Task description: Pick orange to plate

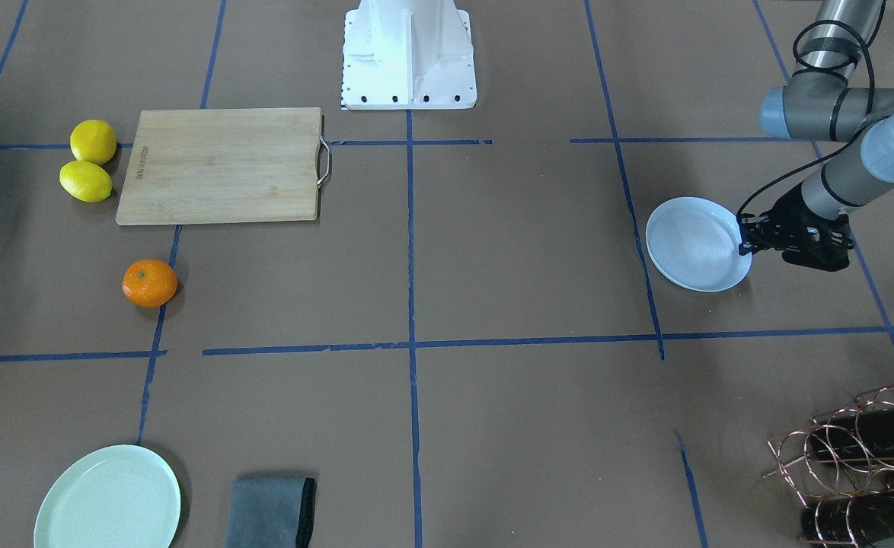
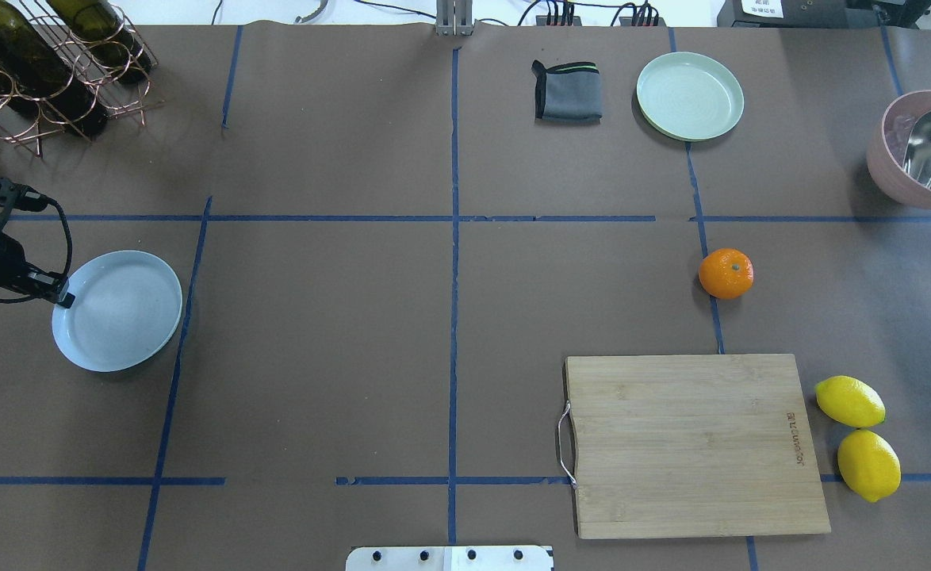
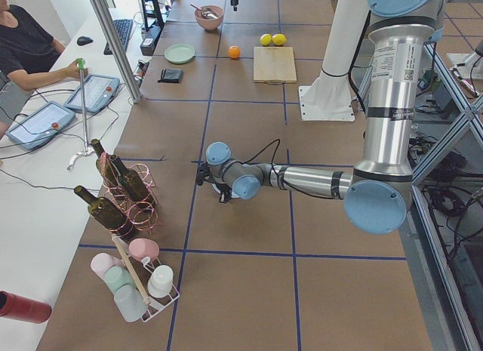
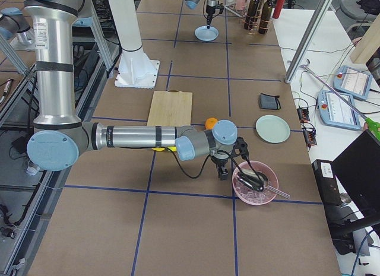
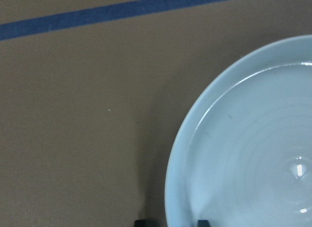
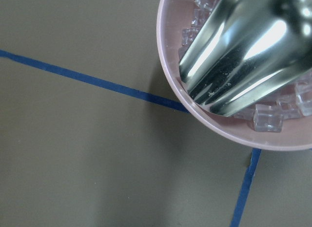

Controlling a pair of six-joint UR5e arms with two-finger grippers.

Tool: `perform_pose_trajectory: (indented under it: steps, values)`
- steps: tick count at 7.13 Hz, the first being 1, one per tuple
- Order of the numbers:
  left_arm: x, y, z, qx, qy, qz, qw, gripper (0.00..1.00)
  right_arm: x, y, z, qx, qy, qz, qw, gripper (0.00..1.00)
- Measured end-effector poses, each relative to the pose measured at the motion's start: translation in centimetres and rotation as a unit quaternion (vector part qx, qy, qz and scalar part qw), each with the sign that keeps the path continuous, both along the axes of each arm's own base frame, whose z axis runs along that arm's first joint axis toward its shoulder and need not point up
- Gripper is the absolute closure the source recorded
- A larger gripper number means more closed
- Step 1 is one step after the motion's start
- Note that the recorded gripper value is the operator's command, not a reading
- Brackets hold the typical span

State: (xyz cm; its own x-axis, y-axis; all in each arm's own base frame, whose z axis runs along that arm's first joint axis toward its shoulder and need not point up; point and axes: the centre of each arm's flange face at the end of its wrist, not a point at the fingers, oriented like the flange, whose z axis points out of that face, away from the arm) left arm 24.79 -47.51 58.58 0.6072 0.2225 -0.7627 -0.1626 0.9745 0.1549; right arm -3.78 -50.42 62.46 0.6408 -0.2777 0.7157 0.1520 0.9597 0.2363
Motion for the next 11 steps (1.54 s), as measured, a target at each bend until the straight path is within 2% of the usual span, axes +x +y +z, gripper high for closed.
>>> perform_pose_trajectory:
  steps: [1,2,3,4,5,6,7,8,11]
  values:
    - [0.3,0.1,-2.9,0.003,0.026,0.007,0.9996,1.00,0.0,-0.1,-0.3,0.002,-0.001,0.001,1.0000,0.00]
    - [1.3,-0.4,-7.0,-0.017,0.066,0.009,0.9976,1.00,-0.1,-0.3,-0.8,0.003,-0.002,0.004,1.0000,0.00]
    - [3.0,-2.3,-12.7,-0.056,0.104,-0.016,0.9928,1.00,-0.1,-0.5,-1.5,-0.001,-0.005,0.012,0.9999,0.00]
    - [5.9,-4.0,-19.4,-0.109,0.135,-0.047,0.9837,1.00,-0.2,-0.6,-2.0,-0.003,-0.007,0.018,0.9998,0.00]
    - [10.4,-3.9,-25.4,-0.156,0.154,-0.064,0.9736,1.00,-0.2,-0.8,-2.4,-0.002,-0.008,0.021,0.9997,0.00]
    - [15.6,-2.9,-30.0,-0.185,0.159,-0.084,0.9662,1.00,-0.2,-1.0,-2.7,0.000,-0.008,0.022,0.9997,0.00]
    - [20.7,-1.7,-32.7,-0.198,0.156,-0.110,0.9614,1.00,-0.3,-1.2,-2.9,0.001,-0.009,0.022,0.9997,0.00]
    - [24.4,-1.0,-33.5,-0.203,0.148,-0.126,0.9597,1.00,-0.3,-1.3,-3.1,0.002,-0.009,0.023,0.9997,0.00]
    - [29.9,0.3,-33.8,-0.202,0.131,-0.136,0.9612,1.00,-0.4,-1.5,-3.2,0.004,-0.010,0.022,0.9997,0.00]
